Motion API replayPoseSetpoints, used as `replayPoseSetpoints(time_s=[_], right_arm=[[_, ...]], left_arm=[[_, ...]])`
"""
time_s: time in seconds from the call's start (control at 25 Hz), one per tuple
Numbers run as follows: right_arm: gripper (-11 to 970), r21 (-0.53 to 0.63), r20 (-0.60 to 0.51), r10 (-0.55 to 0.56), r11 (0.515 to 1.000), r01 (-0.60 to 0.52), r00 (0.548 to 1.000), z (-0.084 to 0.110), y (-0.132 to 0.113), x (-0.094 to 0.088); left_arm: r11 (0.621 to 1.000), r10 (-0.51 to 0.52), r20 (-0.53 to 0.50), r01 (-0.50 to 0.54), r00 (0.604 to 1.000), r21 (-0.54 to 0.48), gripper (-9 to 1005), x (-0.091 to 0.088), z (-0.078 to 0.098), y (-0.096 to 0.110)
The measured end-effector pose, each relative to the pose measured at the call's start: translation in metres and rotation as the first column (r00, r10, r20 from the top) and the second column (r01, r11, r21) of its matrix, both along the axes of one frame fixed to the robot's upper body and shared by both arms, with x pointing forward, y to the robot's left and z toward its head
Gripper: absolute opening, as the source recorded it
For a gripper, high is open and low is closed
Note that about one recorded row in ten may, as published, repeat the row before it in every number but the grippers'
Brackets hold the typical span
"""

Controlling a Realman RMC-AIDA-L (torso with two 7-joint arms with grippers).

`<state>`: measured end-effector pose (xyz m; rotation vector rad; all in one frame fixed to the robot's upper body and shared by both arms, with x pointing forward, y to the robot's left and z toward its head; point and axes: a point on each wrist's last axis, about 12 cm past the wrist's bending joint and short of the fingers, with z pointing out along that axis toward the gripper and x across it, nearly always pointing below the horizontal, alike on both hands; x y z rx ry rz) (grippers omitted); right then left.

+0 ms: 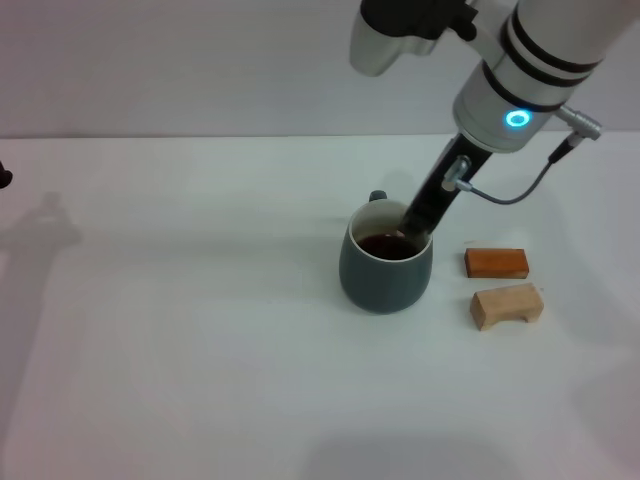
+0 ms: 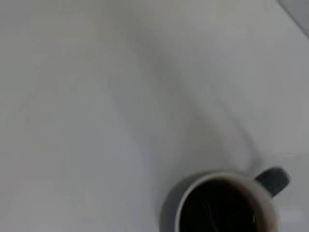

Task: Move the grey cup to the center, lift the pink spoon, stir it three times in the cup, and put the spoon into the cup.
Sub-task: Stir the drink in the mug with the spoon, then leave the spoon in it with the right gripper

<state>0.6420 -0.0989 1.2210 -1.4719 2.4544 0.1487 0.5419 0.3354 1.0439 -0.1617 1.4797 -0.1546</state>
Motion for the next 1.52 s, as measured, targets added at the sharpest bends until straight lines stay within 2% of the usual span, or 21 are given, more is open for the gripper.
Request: replayPoseSetpoints(time_s=[0.2,0.32,0.52,0.72,0.88,1.0,1.16,1.32,1.52], right_arm=[[128,-0.006,0.067,-0.033,0.999,0.034,0.997,0.001,-0.003,0.011],[128,-0.021,0.067,-0.044,0.999,0.045,0.997,0.0,-0.006,0.012],[128,-0.051,0.025,-0.026,0.998,0.027,0.999,-0.001,-0.007,0.006],[128,0.01,-0.006,0.016,1.0,-0.016,1.0,0.001,0.006,0.0],[127,0.033,0.043,-0.004,0.999,0.003,0.999,0.005,0.009,0.006],[127,-0.003,0.075,-0.028,1.0,0.028,0.997,0.004,0.005,0.01],[127,-0.028,0.041,-0.019,0.999,0.02,0.999,0.0,0.004,0.006],[127,0.01,-0.001,0.011,1.0,-0.011,1.0,-0.001,0.009,-0.001],[126,0.024,0.001,0.0,1.0,0.0,1.0,-0.002,0.01,0.0]], left_arm=[[1.0,-0.005,0.001,0.005,1.0,0.0,-2,0.003,0.001,-0.002],[1.0,-0.006,0.001,0.006,1.0,0.0,-2,0.003,0.001,-0.002],[1.0,-0.006,0.0,0.006,1.0,0.0,-2,0.003,0.001,-0.002],[1.0,-0.006,-0.002,0.006,1.0,0.0,-2,0.004,0.001,-0.002],[1.0,-0.005,-0.003,0.005,1.0,0.0,-2,0.004,0.001,-0.002],[1.0,-0.004,-0.003,0.004,1.0,0.001,-2,0.004,0.001,-0.002],[1.0,0.002,-0.007,-0.002,1.0,0.001,-2,0.003,0.0,0.0],[1.0,0.005,-0.003,-0.005,1.0,0.0,-2,0.002,0.0,0.001],[1.0,0.006,-0.002,-0.006,1.0,0.0,-2,0.002,0.0,0.001]])
